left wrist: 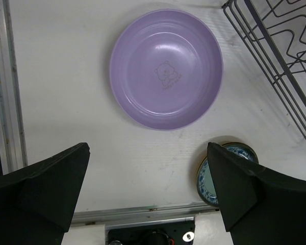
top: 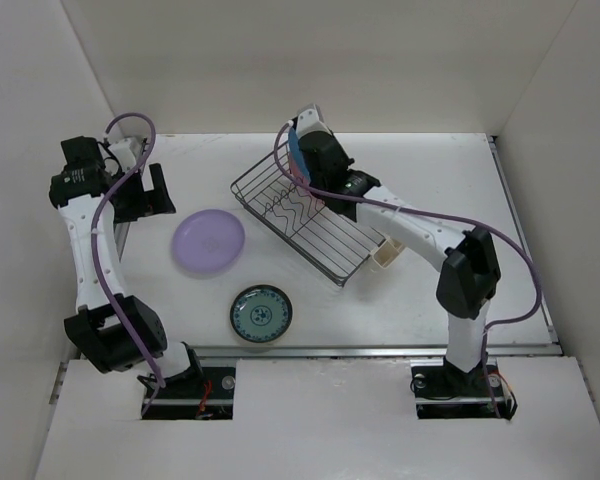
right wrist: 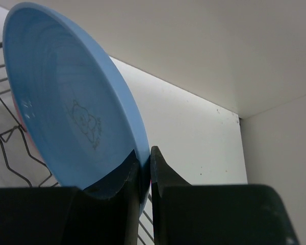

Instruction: Unload the plates from the dish rack

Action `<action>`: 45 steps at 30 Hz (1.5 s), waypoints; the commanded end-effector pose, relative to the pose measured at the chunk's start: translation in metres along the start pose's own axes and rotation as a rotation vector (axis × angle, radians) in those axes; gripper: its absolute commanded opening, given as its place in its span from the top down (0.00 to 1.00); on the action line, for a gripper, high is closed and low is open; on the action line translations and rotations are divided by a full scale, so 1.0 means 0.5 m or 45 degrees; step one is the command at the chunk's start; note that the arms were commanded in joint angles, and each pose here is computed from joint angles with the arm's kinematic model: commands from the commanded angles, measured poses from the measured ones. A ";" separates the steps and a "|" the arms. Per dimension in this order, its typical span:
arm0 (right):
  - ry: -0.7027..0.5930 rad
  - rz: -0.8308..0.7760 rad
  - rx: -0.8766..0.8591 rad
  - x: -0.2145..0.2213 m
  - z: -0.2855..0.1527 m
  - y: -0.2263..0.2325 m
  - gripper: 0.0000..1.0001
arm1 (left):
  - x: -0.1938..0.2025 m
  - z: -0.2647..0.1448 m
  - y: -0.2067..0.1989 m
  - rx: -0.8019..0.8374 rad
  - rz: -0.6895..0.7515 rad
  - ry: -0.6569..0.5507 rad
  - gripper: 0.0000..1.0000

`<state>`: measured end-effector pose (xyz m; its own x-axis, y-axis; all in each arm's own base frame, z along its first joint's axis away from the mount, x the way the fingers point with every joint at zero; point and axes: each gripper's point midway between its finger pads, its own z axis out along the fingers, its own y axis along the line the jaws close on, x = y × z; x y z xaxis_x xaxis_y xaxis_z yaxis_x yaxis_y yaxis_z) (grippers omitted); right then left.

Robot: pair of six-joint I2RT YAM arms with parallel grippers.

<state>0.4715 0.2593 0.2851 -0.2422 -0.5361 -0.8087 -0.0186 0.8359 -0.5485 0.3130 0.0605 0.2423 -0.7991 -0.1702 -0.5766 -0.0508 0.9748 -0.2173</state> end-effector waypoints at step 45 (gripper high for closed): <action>-0.207 0.550 -1.769 -0.136 -0.360 0.328 1.00 | 0.148 0.022 -0.201 0.471 0.356 0.364 1.00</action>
<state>0.3204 0.4332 0.2311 -0.4674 -0.2471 -0.8488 -0.8375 0.4311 0.3357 0.2697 -0.0637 0.2180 -0.8762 0.1836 -0.4457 0.3873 0.8186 -0.4241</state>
